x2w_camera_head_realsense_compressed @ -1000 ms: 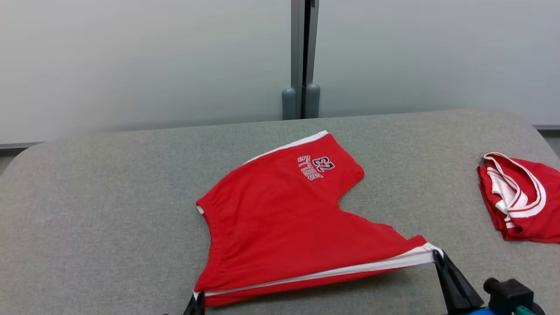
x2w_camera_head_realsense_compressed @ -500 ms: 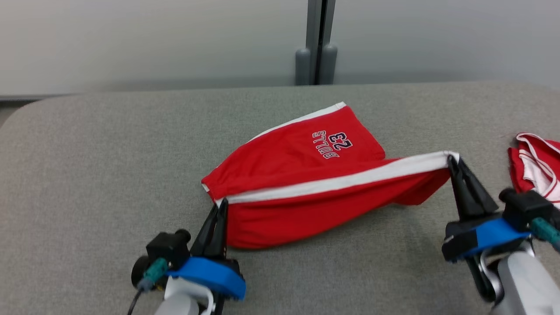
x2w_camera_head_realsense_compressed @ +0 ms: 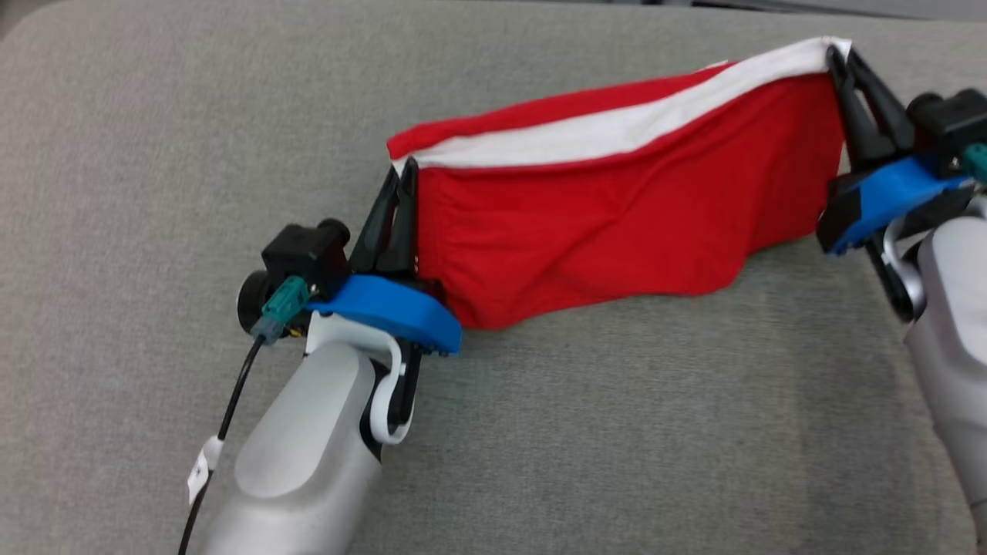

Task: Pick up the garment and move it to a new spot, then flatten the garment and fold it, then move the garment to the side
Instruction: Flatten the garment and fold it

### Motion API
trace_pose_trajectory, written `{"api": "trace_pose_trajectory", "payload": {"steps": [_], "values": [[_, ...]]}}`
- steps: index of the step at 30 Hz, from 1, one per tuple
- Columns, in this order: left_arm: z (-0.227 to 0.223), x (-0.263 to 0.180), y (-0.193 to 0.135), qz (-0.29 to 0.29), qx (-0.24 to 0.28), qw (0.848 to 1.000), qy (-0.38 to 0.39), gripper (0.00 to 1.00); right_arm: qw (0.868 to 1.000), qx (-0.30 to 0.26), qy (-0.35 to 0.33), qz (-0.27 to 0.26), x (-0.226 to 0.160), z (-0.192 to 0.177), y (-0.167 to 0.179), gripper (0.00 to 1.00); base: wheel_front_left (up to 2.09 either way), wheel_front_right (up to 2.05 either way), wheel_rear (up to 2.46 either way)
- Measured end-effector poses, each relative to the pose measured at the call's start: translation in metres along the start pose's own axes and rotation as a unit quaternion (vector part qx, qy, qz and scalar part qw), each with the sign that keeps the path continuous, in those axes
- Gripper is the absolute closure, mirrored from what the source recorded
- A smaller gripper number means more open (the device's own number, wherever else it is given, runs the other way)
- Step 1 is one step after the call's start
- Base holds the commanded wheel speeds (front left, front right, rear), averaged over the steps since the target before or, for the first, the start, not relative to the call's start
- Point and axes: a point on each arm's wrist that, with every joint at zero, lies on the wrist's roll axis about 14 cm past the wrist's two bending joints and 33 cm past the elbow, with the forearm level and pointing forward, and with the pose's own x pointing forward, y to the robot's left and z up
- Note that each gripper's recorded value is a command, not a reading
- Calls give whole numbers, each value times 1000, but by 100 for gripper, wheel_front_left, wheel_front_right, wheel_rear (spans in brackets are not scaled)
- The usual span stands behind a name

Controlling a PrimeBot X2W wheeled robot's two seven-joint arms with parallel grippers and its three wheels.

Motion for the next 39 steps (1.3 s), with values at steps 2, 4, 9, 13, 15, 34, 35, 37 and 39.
{"api": "trace_pose_trajectory", "payload": {"steps": [2, 4, 9, 13, 15, 34, 35, 37, 39], "values": [[-1, 5, 11, 17, 3, 1000, 2, 100, 1000, -8, 13, 6, 15, -11, 2, 100, 0, 0, 0], [-6, 7, 19, 29, 2, 1000, 11, 100, 1000, -11, 21, 12, 28, -19, 6, 100, 0, 0, 0], [-18, 10, 31, 44, 3, 999, 30, 79, 998, -13, 52, 25, 47, -47, 18, 68, 0, 0, 0], [-24, 9, 33, 49, -1, 998, 39, 0, 997, 4, 75, 28, 51, -63, 29, 0, 0, 0, 0], [-25, 7, 34, 54, -1, 998, 39, 0, 997, 10, 74, 17, 49, -61, 24, 0, 0, 0, 0], [-24, -40, 42, 92, 10, 995, 31, 0, 968, 111, 224, 29, -35, -120, 67, 100, 0, 0, 0], [-22, -40, 41, 93, 10, 995, 29, 0, 967, 114, 226, 34, -36, -119, 70, 100, 0, 0, 0], [-20, -43, 41, 93, 12, 995, 27, 0, 966, 127, 224, 34, -39, -115, 73, 100, 0, 0, 0], [-20, -47, 42, 96, 11, 995, 26, 0, 967, 134, 217, 26, -43, -113, 68, 100, 0, 0, 0]]}}
